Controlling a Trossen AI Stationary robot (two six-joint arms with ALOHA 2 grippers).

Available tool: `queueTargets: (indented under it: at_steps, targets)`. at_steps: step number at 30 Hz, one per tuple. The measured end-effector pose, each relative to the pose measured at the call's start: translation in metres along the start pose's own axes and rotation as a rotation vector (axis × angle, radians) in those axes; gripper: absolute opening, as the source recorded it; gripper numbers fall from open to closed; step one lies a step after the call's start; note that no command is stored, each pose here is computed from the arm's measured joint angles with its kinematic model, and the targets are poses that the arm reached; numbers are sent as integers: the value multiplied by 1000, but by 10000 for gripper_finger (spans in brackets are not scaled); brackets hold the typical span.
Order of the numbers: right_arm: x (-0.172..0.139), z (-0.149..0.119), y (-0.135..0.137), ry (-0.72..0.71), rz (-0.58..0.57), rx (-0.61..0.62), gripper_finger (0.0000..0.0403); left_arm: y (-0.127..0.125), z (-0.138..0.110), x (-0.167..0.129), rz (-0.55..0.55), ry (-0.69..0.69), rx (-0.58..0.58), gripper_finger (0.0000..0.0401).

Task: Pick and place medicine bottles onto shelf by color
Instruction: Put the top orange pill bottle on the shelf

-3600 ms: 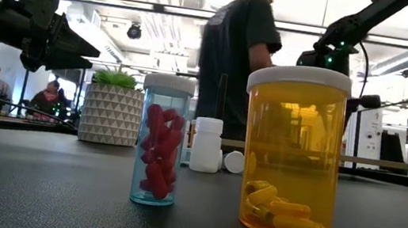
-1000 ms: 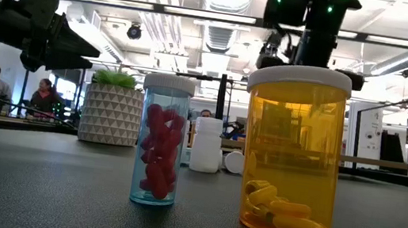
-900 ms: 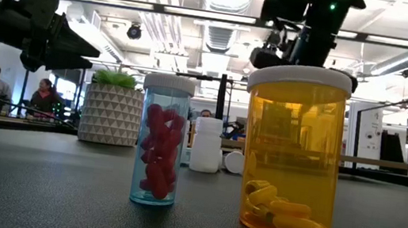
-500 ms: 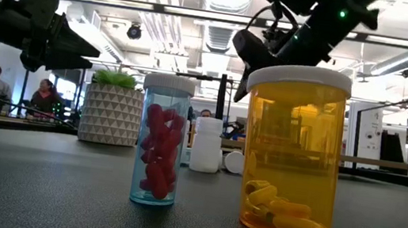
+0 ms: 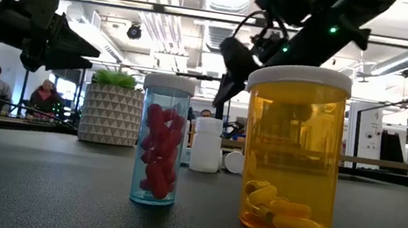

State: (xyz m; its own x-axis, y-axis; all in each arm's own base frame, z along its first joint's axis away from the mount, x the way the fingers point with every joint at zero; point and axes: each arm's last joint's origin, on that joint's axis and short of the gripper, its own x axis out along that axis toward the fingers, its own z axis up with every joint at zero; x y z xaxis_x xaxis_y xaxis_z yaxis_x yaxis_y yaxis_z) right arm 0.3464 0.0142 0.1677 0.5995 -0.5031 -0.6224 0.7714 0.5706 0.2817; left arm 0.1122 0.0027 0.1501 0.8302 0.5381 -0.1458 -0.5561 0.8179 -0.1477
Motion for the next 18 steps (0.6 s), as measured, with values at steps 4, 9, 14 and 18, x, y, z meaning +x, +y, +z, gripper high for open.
queueTargets:
  at_steps: [4, 9, 14, 18]
  targets:
    - [9, -2, 8, 13, 2, -42, 398, 0, 0, 0, 0, 1, 1, 270]
    - [19, -3, 18, 20, 6, -62, 400, 0, 0, 0, 1, 0, 1, 270]
    - [32, -3, 27, 20, -1, -74, 400, 0, 0, 0, 1, 2, 2, 270]
    - [44, 1, 29, 34, -47, -72, 400, 0, 0, 0, 1, 3, 4, 270]
